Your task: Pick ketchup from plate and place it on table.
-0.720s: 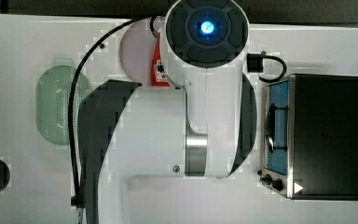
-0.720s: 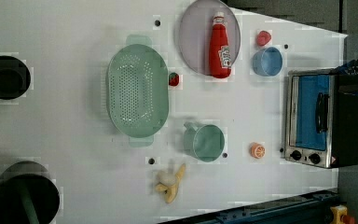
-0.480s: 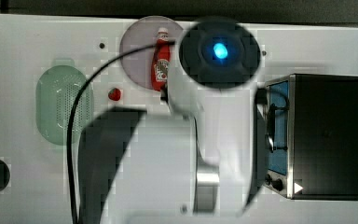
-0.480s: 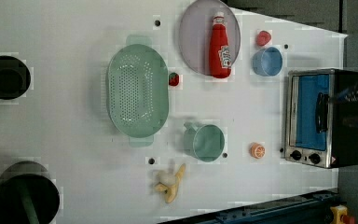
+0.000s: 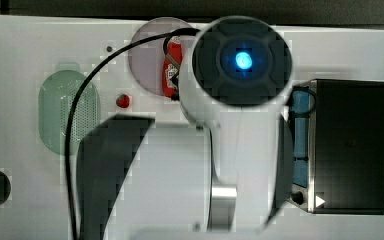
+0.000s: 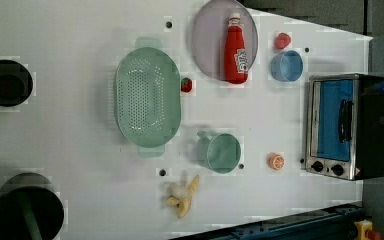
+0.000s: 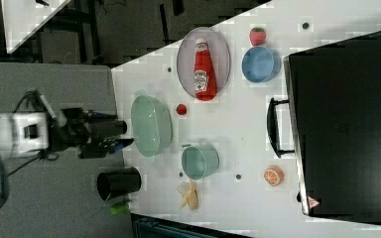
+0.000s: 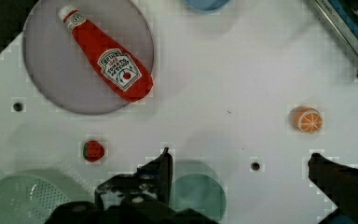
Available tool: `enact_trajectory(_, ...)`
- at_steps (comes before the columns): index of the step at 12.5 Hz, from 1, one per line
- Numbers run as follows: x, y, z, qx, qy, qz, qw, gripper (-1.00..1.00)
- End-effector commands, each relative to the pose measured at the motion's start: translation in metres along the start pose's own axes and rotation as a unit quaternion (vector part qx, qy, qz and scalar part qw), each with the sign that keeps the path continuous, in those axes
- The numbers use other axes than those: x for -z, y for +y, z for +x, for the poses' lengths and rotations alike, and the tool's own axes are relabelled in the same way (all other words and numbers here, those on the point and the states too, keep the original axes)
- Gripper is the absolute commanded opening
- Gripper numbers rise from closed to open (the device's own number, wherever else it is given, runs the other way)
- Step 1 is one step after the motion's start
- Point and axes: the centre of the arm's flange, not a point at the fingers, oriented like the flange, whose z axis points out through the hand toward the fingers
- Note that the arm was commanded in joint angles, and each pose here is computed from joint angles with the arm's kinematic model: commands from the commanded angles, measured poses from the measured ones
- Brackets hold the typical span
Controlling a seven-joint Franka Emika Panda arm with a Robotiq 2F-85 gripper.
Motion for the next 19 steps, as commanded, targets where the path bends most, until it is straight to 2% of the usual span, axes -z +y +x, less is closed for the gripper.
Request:
enact_trajectory(1, -0.085, -0.041, 0.016, 0.051, -0.038, -0.019, 0.998, 1.00)
enact_trajectory(6, -0.186, -0.084, 0.035, 0.189, -0.051, -0.008, 0.981, 1.00)
enact_trajectory(9, -0.228, -0.106, 0.054, 0.290, -0.017, 0.016, 0.957, 1.00)
enact_trajectory(11, -0.259, -0.115, 0.062, 0.346, -0.001, 0.007, 0.938, 1.00)
enact_trajectory(12, -0.274, -0.120, 0.065, 0.361, 0.003, 0.003, 0.933, 1.00)
enact_trajectory(19, -0.350, -0.161, 0.080, 0.378, 0.009, 0.011, 0.926, 1.00)
